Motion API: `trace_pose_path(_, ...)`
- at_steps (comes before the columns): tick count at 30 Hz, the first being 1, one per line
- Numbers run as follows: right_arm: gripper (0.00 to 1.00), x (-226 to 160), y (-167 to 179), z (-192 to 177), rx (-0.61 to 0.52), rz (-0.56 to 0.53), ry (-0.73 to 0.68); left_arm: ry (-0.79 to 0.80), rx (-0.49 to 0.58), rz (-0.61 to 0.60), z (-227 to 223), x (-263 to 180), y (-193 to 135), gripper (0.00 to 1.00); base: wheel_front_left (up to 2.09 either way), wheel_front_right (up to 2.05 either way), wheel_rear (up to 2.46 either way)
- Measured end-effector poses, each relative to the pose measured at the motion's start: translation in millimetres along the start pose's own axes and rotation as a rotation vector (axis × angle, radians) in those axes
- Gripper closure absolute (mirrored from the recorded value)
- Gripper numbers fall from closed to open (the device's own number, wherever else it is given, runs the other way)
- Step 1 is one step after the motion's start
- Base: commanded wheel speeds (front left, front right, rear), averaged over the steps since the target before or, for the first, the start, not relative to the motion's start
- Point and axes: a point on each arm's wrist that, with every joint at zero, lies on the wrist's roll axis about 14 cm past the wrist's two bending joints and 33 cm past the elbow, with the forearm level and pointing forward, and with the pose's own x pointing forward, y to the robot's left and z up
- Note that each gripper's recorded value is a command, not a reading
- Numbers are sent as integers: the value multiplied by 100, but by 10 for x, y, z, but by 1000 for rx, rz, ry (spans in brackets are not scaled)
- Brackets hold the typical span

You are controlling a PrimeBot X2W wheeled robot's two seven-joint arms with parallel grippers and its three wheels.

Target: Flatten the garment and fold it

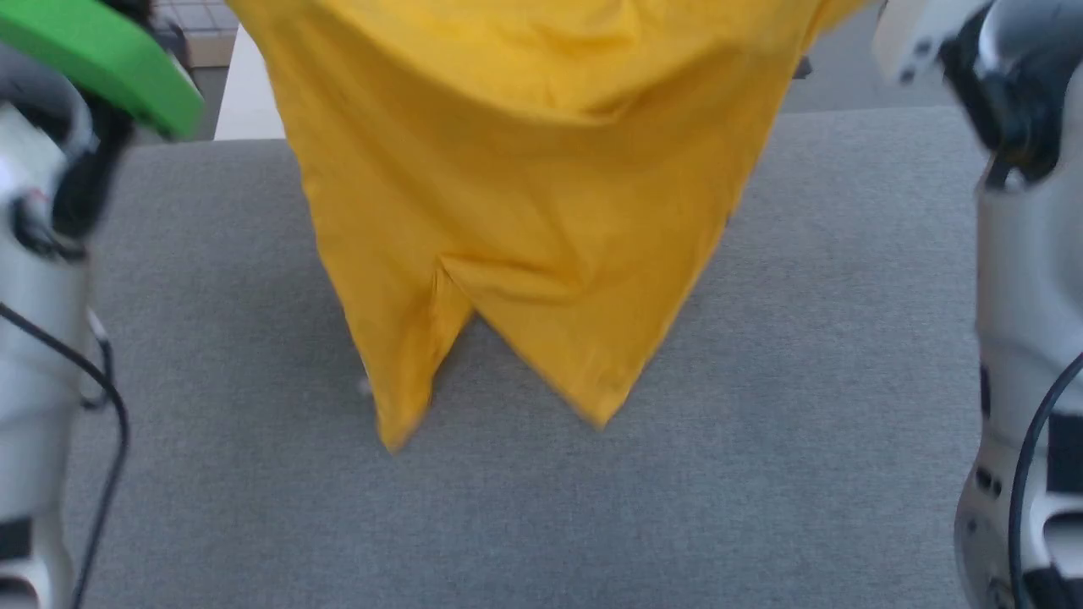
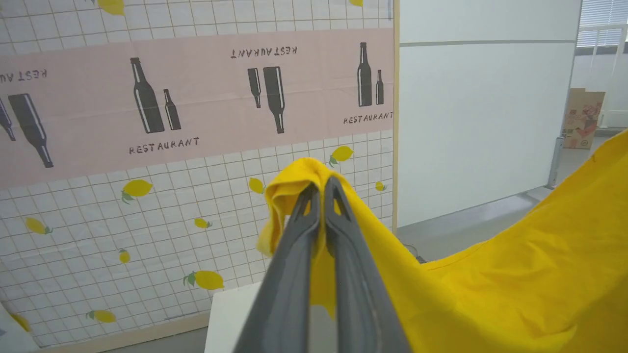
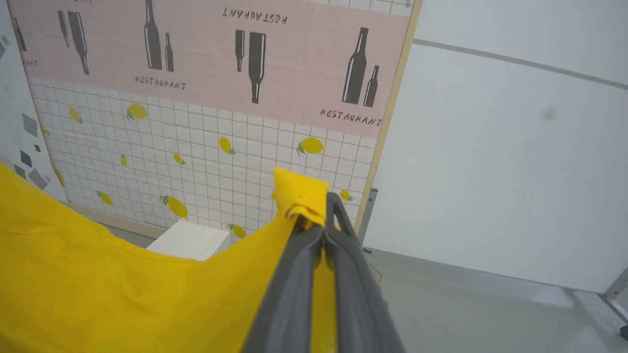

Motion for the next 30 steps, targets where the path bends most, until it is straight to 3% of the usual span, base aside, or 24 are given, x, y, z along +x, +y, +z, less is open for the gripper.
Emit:
trace_pose_path(4,100,72,-202,545,-55,-62,-127,-112,59,47,526,229,166,100,0,0,0)
trace_pose_path(9,100,163,-413,831,-93,-126,-178,-180,68,84,869,427,277,100,0,0,0)
trace_pose_path(21,100,549,-558,579,-113,-155,-101,-129,24,98,505,838,401,100,0,0,0)
trace_pose_path(30,100,926,-561,387,-220,-167,-138,-303,-51,124,461,1171,577,100,0,0,0)
